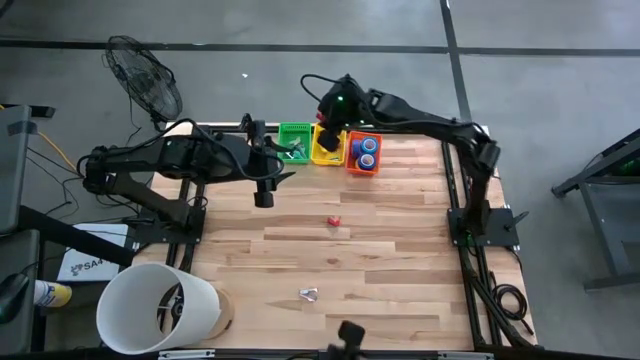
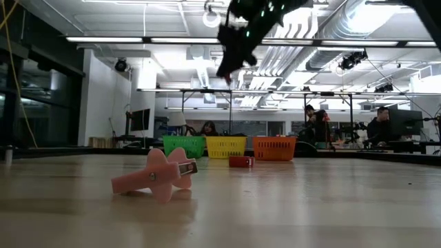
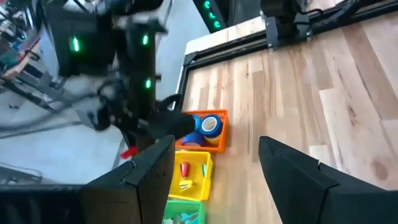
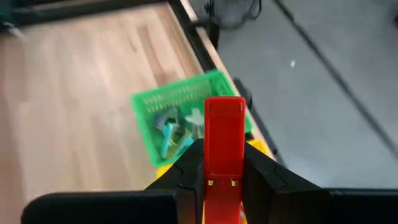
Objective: Pick and place Stapler, Stapler remover, tape
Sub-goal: Put the left red stapler into the yellow bin
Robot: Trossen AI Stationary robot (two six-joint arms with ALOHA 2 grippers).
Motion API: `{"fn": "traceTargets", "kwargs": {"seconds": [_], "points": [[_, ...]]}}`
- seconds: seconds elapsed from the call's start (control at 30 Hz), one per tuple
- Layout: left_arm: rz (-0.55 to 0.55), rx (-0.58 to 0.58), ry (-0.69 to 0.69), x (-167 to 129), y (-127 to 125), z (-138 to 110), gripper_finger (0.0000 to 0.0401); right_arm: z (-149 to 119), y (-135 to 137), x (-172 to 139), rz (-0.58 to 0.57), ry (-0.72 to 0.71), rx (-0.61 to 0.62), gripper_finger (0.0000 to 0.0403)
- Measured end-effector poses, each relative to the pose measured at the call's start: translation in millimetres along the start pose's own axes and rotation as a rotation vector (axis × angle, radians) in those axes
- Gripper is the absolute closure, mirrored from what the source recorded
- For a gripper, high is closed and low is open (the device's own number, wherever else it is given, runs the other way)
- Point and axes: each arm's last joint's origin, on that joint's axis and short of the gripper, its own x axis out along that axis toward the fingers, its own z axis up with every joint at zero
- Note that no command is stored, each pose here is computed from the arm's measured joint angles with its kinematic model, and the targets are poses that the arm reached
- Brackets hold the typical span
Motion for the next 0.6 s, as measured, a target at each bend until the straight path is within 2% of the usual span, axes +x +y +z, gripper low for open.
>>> {"fn": "traceTargets", "kwargs": {"seconds": [0.1,0.27,0.43,0.6], "points": [[-0.003,-0.017,0.011,0.0,-0.3,-1.1,0.0174,-14.1,-12.8,30.7,-0.005,0.060,0.066,0.0344],[-0.003,-0.034,0.010,0.0,-0.3,-1.1,0.0174,-40.4,-28.4,73.6,-0.032,0.162,0.250,0.0335],[-0.003,-0.044,0.015,0.1,-0.5,-1.5,0.0174,-53.0,-33.1,92.6,-0.021,0.199,0.376,0.0333],[-0.008,-0.041,0.034,0.1,-1.0,-3.4,0.0174,-53.4,-32.3,95.1,-0.023,0.196,0.388,0.0331]]}}
